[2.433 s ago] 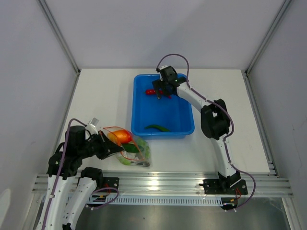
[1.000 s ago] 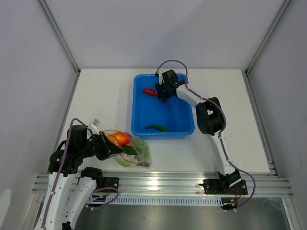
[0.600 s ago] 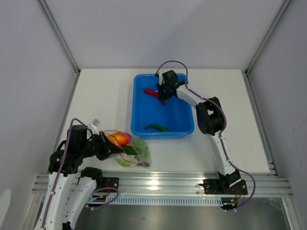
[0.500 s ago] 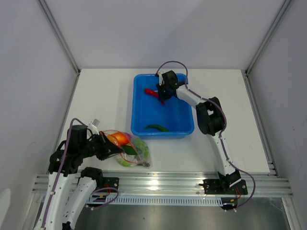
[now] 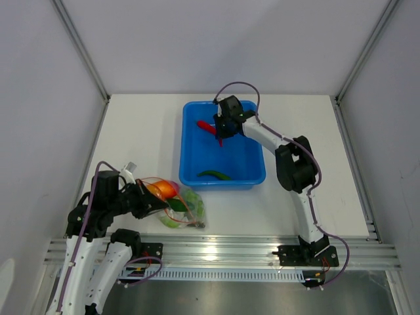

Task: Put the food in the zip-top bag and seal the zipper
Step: Pick up the fake vegetable from the bin, then place the fake vegetable in the zipper food storage bag, then adjust the zipper food storage bag at the center of the board.

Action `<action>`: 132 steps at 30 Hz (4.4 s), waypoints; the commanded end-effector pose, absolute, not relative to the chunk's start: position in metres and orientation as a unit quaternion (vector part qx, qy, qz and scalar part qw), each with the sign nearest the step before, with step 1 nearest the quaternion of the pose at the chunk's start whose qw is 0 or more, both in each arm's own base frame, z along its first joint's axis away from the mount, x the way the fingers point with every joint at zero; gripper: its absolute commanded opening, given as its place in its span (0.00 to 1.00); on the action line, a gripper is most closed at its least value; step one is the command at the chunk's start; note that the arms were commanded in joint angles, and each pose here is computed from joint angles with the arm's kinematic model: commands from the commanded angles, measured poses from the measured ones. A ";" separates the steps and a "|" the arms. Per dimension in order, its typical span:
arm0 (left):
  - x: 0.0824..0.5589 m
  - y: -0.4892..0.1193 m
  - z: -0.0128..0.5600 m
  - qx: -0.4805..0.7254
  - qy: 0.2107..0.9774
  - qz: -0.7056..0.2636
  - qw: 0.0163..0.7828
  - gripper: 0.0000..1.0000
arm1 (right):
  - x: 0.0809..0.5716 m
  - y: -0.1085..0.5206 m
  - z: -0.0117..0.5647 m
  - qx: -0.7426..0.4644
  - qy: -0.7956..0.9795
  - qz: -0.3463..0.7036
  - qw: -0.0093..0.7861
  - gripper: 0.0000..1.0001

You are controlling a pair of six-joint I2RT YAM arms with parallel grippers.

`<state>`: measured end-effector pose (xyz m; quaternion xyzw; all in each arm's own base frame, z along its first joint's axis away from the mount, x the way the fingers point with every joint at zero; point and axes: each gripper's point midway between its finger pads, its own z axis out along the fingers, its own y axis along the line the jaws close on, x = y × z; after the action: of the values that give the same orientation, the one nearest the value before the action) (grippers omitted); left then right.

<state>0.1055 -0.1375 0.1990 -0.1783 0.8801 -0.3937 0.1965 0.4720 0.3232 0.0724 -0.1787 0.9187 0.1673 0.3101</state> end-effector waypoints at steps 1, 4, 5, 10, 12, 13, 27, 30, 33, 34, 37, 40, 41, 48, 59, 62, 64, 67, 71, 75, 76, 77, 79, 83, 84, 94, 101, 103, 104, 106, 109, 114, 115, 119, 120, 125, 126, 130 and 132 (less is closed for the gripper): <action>0.113 -0.138 0.221 -0.162 0.870 -0.406 0.230 0.01 | 0.454 0.324 0.142 -0.165 0.905 0.176 0.349 0.00; 0.114 -0.137 0.225 -0.156 0.869 -0.404 0.239 0.00 | 0.432 0.324 0.160 -0.173 0.905 0.170 0.349 0.00; 0.114 -0.137 0.226 -0.155 0.869 -0.404 0.241 0.01 | 0.426 0.324 0.165 -0.176 0.904 0.168 0.351 0.00; 0.119 -0.137 0.238 -0.147 0.865 -0.404 0.258 0.01 | 0.386 0.316 0.195 -0.216 0.897 0.146 0.356 0.00; 0.121 -0.137 0.241 -0.145 0.863 -0.406 0.263 0.01 | 0.360 0.318 0.220 -0.245 0.885 0.146 0.369 0.00; 0.122 -0.137 0.242 -0.144 0.863 -0.406 0.265 0.01 | 0.350 0.316 0.221 -0.257 0.882 0.134 0.372 0.00; 0.137 -0.141 0.250 -0.135 0.858 -0.415 0.272 0.01 | 0.209 0.337 0.312 -0.449 0.777 0.047 0.439 0.00; 0.139 -0.143 0.255 -0.133 0.854 -0.420 0.277 0.01 | 0.191 0.339 0.308 -0.476 0.770 0.006 0.425 0.00; 0.142 -0.143 0.259 -0.131 0.852 -0.422 0.282 0.01 | 0.174 0.346 0.305 -0.493 0.764 0.004 0.417 0.00; 0.142 -0.143 0.260 -0.131 0.852 -0.422 0.282 0.00 | 0.168 0.347 0.306 -0.495 0.763 0.010 0.415 0.00; 0.143 -0.143 0.265 -0.129 0.850 -0.424 0.286 0.01 | 0.159 0.350 0.305 -0.504 0.765 0.016 0.400 0.00; 0.143 -0.144 0.266 -0.128 0.849 -0.425 0.286 0.01 | 0.155 0.361 0.296 -0.516 0.765 0.019 0.384 0.00; 0.144 -0.144 0.265 -0.128 0.849 -0.425 0.286 0.01 | 0.154 0.365 0.297 -0.518 0.765 0.026 0.383 0.00; 0.140 -0.143 0.260 -0.131 0.849 -0.425 0.284 0.01 | 0.146 0.400 0.281 -0.530 0.767 0.055 0.357 0.00; 0.136 -0.142 0.258 -0.132 0.849 -0.425 0.285 0.01 | 0.152 0.441 0.271 -0.497 0.791 0.096 0.343 0.01; 0.135 -0.142 0.257 -0.132 0.849 -0.425 0.285 0.01 | 0.154 0.446 0.278 -0.481 0.798 0.114 0.345 0.01; 0.134 -0.142 0.255 -0.133 0.850 -0.424 0.283 0.01 | 0.153 0.449 0.280 -0.473 0.803 0.126 0.341 0.02; 0.133 -0.142 0.256 -0.132 0.849 -0.425 0.284 0.00 | 0.151 0.450 0.273 -0.474 0.807 0.129 0.328 0.01; 0.134 -0.142 0.258 -0.131 0.848 -0.426 0.286 0.00 | 0.152 0.438 0.257 -0.472 0.819 0.102 0.309 0.06; 0.133 -0.142 0.260 -0.130 0.848 -0.427 0.287 0.01 | 0.153 0.427 0.240 -0.470 0.829 0.086 0.292 0.18; 0.132 -0.142 0.258 -0.131 0.849 -0.426 0.286 0.01 | 0.155 0.425 0.241 -0.466 0.831 0.087 0.292 0.43; 0.132 -0.142 0.258 -0.131 0.848 -0.426 0.285 0.01 | 0.155 0.425 0.241 -0.466 0.831 0.087 0.292 0.52; 0.132 -0.142 0.257 -0.132 0.849 -0.425 0.284 0.01 | 0.156 0.426 0.245 -0.467 0.828 0.092 0.298 0.64; 0.131 -0.142 0.257 -0.131 0.849 -0.425 0.285 0.01 | 0.161 0.425 0.270 -0.456 0.819 0.107 0.332 0.77; 0.131 -0.142 0.257 -0.132 0.850 -0.425 0.283 0.01 | 0.162 0.425 0.276 -0.453 0.817 0.112 0.340 0.80; 0.129 -0.141 0.257 -0.131 0.851 -0.423 0.283 0.01 | 0.190 0.412 0.317 -0.404 0.813 0.159 0.388 0.85; 0.126 -0.141 0.256 -0.134 0.852 -0.421 0.280 0.01 | 0.205 0.402 0.298 -0.394 0.831 0.205 0.335 0.78; 0.126 -0.141 0.256 -0.134 0.851 -0.423 0.281 0.01 | 0.206 0.405 0.289 -0.400 0.832 0.218 0.319 0.74; 0.125 -0.141 0.256 -0.135 0.851 -0.423 0.280 0.01 | 0.197 0.410 0.287 -0.413 0.826 0.241 0.298 0.73; 0.126 -0.141 0.257 -0.135 0.851 -0.423 0.281 0.01 | 0.193 0.417 0.280 -0.422 0.822 0.255 0.285 0.72; 0.127 -0.141 0.257 -0.135 0.850 -0.423 0.282 0.00 | 0.182 0.427 0.260 -0.438 0.821 0.272 0.246 0.70; 0.126 -0.141 0.258 -0.135 0.849 -0.425 0.283 0.01 | 0.173 0.439 0.230 -0.447 0.824 0.287 0.196 0.56; 0.126 -0.141 0.257 -0.135 0.850 -0.425 0.280 0.01 | 0.175 0.442 0.227 -0.447 0.824 0.287 0.198 0.55; 0.126 -0.141 0.259 -0.134 0.849 -0.426 0.282 0.01 | 0.188 0.440 0.209 -0.446 0.833 0.259 0.200 0.47; 0.126 -0.141 0.259 -0.134 0.849 -0.426 0.282 0.01 | 0.192 0.439 0.208 -0.444 0.835 0.252 0.206 0.34; 0.118 -0.139 0.276 -0.138 0.844 -0.427 0.292 0.01 | 0.204 0.433 0.237 -0.434 0.834 0.230 0.252 0.00; 0.112 -0.138 0.305 -0.125 0.827 -0.438 0.329 0.01 | 0.201 0.433 0.267 -0.435 0.819 0.232 0.293 0.00; 0.105 -0.128 0.330 -0.139 0.810 -0.430 0.373 0.01 | 0.181 0.427 0.321 -0.439 0.786 0.267 0.344 0.00; 0.110 -0.132 0.294 -0.157 0.832 -0.425 0.321 0.01 | 0.173 0.427 0.312 -0.434 0.793 0.296 0.307 0.00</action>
<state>0.1074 -0.1312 0.3084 -0.1332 0.8285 -0.4232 0.3416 0.1869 0.4339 0.2546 -0.4439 0.8217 0.2366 0.2680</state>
